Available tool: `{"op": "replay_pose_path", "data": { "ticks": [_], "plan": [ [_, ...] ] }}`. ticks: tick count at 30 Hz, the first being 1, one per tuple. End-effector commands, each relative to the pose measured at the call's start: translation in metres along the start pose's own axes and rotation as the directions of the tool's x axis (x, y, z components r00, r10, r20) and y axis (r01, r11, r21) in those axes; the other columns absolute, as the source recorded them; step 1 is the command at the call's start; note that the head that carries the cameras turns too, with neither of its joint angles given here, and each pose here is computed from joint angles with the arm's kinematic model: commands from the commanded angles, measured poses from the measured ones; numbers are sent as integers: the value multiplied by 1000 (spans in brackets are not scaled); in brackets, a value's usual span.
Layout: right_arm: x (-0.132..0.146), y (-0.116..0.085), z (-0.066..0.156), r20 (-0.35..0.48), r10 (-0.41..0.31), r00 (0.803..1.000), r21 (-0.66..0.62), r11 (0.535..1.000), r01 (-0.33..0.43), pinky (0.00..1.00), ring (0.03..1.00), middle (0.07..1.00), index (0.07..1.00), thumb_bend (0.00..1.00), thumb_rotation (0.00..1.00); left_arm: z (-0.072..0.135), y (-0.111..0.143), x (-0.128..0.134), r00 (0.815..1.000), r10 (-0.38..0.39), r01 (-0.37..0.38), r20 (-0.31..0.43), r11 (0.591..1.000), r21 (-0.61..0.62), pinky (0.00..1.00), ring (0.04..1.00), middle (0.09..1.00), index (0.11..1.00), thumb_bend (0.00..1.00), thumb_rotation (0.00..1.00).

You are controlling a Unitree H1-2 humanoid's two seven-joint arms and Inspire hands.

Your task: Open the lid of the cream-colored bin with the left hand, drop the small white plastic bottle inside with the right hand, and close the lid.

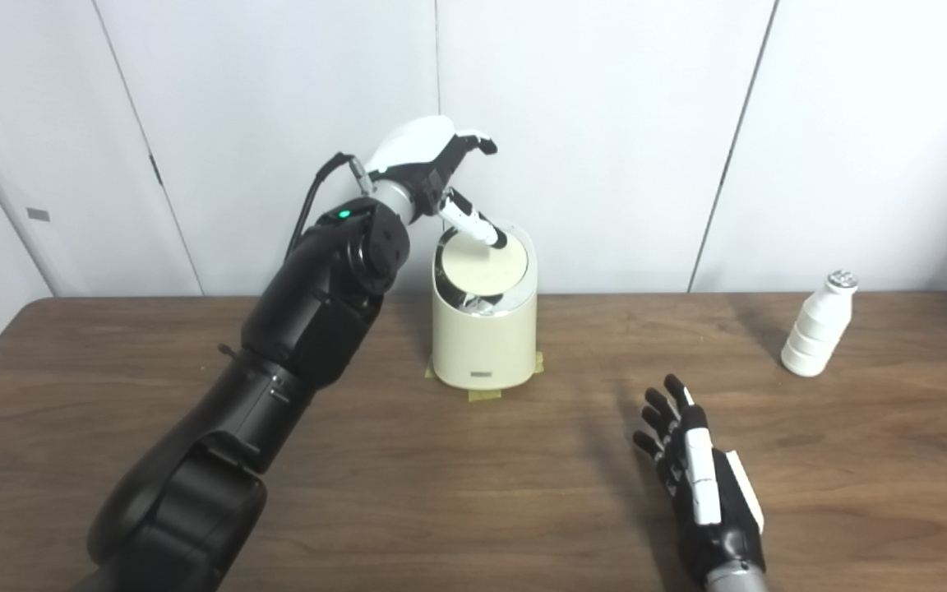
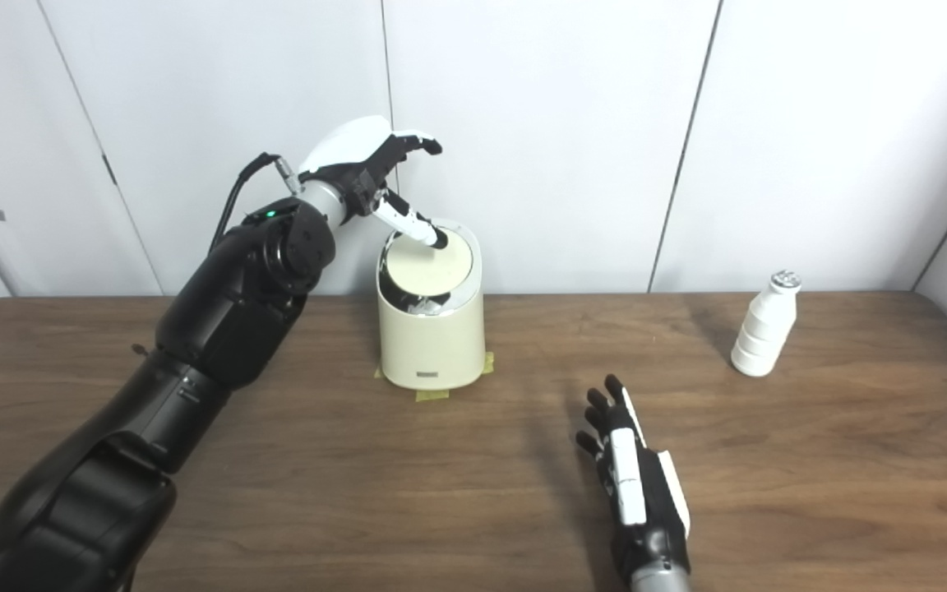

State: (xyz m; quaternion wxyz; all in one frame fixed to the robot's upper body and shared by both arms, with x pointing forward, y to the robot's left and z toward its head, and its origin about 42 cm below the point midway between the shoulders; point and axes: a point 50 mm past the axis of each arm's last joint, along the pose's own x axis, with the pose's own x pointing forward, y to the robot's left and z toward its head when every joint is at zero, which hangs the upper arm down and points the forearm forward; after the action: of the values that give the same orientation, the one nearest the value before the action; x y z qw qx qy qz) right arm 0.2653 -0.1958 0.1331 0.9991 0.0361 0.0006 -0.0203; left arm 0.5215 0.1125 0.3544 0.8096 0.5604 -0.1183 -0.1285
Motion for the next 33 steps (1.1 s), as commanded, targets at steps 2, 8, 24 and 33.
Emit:
{"op": "replay_pose_path", "data": {
  "ticks": [2, 8, 24, 33],
  "plan": [
    [7, 6, 20, 93, 15, 996, 10, 1000, -16, 888, 948, 947, 981, 597, 1000, 27, 44, 5, 991, 103, -109, 81, 991, 77, 708, 883, 923, 882, 899, 201],
    [7, 6, 20, 95, 19, 995, -11, 1000, -18, 912, 956, 947, 984, 612, 1000, 25, 46, 5, 986, 125, -145, 111, 970, 195, 698, 859, 910, 876, 917, 185],
    [9, 18, 23, 94, 21, 995, -9, 1000, -21, 874, 949, 942, 982, 634, 1000, 13, 36, 8, 982, 103, -149, 156, 935, 323, 715, 864, 887, 860, 958, 151],
    [9, 22, 25, 101, 15, 995, -5, 1000, -14, 883, 952, 946, 982, 636, 1000, 16, 24, 12, 984, 80, -126, 157, 944, 306, 670, 877, 887, 865, 960, 191]
  ]
}}
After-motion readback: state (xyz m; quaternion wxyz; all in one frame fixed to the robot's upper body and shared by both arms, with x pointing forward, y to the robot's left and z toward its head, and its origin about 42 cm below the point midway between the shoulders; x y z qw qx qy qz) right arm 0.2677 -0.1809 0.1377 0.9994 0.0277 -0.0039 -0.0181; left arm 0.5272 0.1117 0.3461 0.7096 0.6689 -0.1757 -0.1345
